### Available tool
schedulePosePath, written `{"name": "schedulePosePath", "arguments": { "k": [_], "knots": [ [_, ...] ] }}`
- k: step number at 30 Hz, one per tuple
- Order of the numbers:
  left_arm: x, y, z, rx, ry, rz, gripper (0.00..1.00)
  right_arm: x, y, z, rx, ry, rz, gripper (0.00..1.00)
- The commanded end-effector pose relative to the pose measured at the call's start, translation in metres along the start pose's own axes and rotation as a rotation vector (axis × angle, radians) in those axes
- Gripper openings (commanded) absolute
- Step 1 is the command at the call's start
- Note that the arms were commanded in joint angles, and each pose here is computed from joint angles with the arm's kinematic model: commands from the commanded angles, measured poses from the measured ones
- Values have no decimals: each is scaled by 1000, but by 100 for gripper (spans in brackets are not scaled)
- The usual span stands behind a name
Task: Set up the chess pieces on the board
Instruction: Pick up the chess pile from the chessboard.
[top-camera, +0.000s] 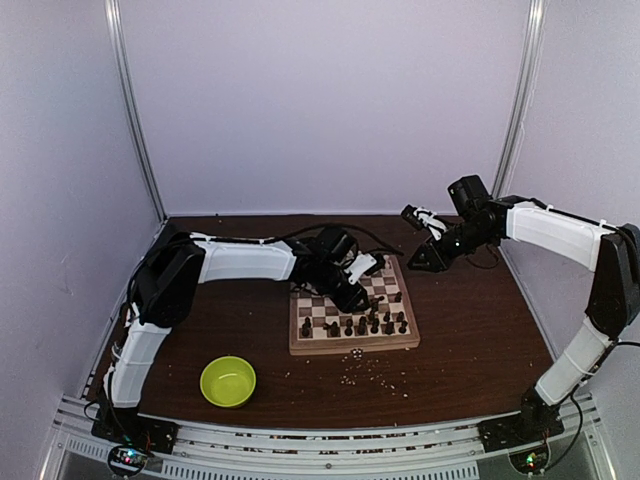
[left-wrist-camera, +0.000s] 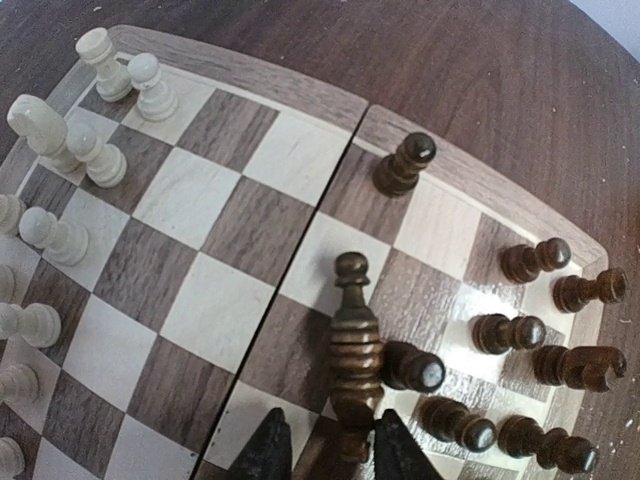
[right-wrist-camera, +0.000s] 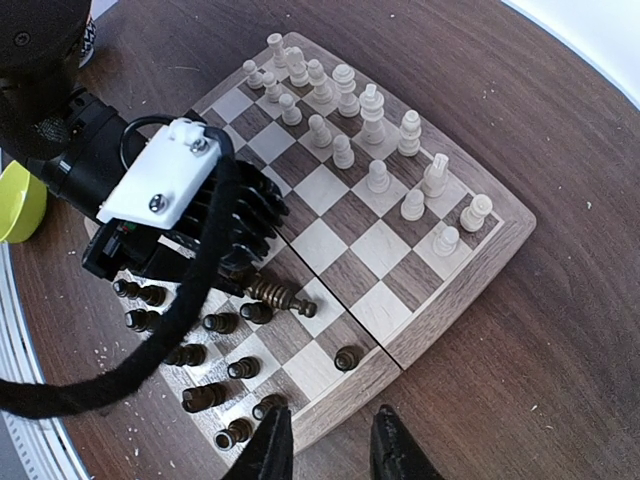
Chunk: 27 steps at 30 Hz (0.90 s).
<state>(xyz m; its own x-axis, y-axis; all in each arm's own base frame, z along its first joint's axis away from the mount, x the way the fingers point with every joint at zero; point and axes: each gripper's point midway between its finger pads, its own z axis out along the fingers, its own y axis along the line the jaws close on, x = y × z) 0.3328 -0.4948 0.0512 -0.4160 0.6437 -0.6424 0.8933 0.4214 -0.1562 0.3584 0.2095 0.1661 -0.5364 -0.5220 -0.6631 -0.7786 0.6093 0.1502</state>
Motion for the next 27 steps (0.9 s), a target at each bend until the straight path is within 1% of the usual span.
{"name": "schedulePosePath", "arguments": {
  "k": [1,6,11,17,21,27],
  "knots": [
    [16,7,8,-37,61,34,32,3,-3,2,-8,-4,10,29],
    [22,2,4,-26,70,75,36,3,-2,3,-12,-3,11,29],
    [21,1,3,-66,63,143,34,2,-3,3,-13,-4,12,29],
    [21,3,7,-73,59,160,22,3,-3,3,-12,-1,14,28],
    [21,2,6,-67,58,164,16,3,-3,4,-13,-1,15,28],
    [19,4,-4,-96,44,170,5,2,-2,5,-24,-4,21,28]
  ]
}}
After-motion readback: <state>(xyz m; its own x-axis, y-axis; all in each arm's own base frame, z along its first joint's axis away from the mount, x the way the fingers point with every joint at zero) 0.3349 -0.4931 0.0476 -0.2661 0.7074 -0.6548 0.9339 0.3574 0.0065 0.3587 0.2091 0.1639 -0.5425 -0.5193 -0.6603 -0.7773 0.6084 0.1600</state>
